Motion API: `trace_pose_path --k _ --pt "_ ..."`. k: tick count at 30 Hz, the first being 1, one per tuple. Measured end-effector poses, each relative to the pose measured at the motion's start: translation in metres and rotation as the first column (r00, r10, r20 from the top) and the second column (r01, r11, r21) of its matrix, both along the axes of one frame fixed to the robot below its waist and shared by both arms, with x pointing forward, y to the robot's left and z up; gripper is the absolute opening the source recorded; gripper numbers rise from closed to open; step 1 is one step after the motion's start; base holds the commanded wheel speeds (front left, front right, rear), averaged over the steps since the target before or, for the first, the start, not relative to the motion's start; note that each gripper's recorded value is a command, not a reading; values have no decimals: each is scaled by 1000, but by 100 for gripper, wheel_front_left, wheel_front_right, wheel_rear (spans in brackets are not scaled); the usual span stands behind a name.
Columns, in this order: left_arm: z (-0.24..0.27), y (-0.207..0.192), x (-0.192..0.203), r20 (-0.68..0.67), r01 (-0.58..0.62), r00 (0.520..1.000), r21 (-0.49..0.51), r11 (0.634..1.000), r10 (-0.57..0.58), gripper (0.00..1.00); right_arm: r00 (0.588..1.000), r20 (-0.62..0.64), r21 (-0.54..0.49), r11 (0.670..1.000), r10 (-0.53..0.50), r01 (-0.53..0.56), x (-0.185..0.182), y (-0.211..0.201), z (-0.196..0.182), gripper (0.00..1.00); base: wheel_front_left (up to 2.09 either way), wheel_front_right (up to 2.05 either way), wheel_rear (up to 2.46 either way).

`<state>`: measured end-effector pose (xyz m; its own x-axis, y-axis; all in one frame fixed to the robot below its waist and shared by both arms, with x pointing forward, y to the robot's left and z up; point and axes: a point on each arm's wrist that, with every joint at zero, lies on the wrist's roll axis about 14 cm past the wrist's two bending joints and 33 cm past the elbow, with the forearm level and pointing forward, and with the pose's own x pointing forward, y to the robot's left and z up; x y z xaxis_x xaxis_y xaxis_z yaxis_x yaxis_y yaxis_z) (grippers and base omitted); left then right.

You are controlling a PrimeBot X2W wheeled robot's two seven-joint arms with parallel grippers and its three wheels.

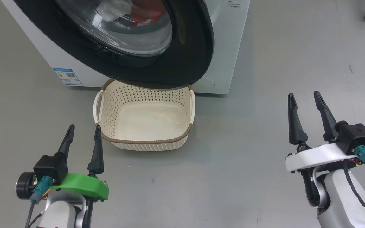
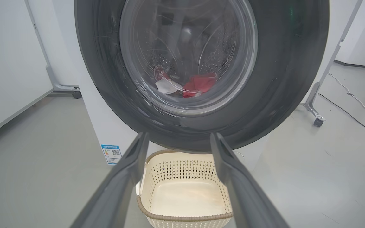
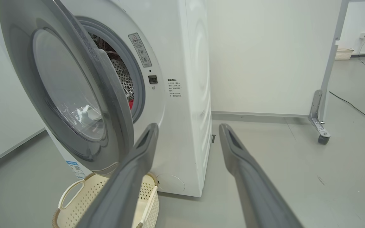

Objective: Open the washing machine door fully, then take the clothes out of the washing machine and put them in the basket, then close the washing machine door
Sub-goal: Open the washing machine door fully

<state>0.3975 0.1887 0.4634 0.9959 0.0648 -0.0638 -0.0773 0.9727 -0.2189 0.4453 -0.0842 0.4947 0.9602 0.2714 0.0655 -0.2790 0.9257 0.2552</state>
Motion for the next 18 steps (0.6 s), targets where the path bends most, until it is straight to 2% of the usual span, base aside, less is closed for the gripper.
trace_pose_path --k 1,2,3,9,18 --pt "0 0 0 -1 0 1000 1 1000 0 100 1000 0 1 1000 5 -5 0 1 0 69 0 0 0" --pt "-1 0 0 -3 1 1000 3 1000 -1 100 1000 -1 2 1000 6 -6 0 1 -1 27 0 0 0" --pt "-2 0 0 -5 1 1000 4 1000 -1 100 1000 -1 4 1000 10 -10 0 2 -1 0 0 0 0" --pt "-10 -4 2 -27 15 1000 2 1000 -15 100 996 -2 1 996 84 -84 2 15 -6 0 0 0 0" --pt "-26 -15 2 -68 58 996 -5 998 -58 100 985 78 27 987 156 -159 40 29 27 0 0 0 0"
